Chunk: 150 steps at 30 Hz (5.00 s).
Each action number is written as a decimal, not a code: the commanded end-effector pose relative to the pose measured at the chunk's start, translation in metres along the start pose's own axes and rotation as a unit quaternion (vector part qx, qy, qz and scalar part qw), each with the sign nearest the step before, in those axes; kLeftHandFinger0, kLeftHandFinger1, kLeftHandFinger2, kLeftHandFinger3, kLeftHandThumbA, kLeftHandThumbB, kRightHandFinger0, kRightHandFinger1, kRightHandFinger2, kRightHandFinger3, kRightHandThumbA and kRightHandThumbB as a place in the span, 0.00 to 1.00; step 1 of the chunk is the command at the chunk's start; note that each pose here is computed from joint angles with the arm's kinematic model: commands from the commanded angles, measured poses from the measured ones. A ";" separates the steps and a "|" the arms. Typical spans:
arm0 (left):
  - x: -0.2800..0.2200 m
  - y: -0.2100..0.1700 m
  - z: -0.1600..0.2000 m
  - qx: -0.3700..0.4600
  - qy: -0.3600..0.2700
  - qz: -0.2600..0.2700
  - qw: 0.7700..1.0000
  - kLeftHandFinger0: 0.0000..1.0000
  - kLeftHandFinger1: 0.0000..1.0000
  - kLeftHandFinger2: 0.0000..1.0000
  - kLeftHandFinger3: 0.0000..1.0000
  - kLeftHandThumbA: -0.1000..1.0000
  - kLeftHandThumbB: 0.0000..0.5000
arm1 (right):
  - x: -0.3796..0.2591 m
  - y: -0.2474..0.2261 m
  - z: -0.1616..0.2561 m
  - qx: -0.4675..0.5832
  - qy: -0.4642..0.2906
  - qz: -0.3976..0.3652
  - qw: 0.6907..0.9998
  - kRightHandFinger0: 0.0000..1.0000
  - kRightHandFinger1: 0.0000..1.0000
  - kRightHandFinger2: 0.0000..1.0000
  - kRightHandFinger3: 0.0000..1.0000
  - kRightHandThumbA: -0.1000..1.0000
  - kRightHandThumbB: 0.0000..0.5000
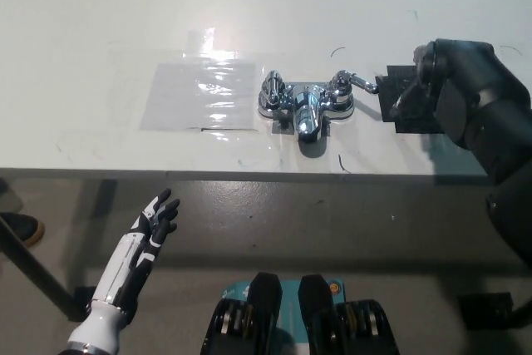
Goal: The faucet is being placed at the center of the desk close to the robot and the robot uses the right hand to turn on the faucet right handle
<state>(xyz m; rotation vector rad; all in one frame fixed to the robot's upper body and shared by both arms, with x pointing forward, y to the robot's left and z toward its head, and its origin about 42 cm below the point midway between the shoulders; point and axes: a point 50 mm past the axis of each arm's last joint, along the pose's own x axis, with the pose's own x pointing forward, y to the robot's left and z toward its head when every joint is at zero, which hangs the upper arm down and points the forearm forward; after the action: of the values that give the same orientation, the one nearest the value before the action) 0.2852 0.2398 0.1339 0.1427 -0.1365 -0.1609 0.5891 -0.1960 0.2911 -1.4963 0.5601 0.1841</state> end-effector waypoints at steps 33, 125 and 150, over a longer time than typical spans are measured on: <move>0.019 0.012 0.015 0.012 -0.032 -0.002 0.999 1.00 1.00 1.00 1.00 0.89 0.31 | -0.322 -0.109 -0.136 0.367 -0.413 -0.599 0.580 1.00 1.00 1.00 1.00 1.00 0.37; 0.014 0.021 -0.003 0.003 -0.002 0.019 1.000 1.00 1.00 1.00 1.00 0.91 0.39 | -0.163 0.302 -0.114 0.634 -0.312 -0.158 0.689 1.00 1.00 1.00 1.00 0.96 0.14; 0.001 0.017 -0.008 0.005 0.009 0.017 1.000 1.00 1.00 1.00 1.00 0.90 0.37 | -0.163 0.313 -0.112 0.645 -0.306 -0.144 0.685 1.00 1.00 1.00 1.00 0.91 0.13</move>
<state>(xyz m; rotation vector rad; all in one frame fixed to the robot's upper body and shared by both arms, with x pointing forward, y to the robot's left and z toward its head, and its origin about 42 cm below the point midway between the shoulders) 0.2873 0.2556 0.1181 0.1375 -0.0616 -0.1110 0.2737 -0.2431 0.0814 -0.0541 -0.1040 -0.0072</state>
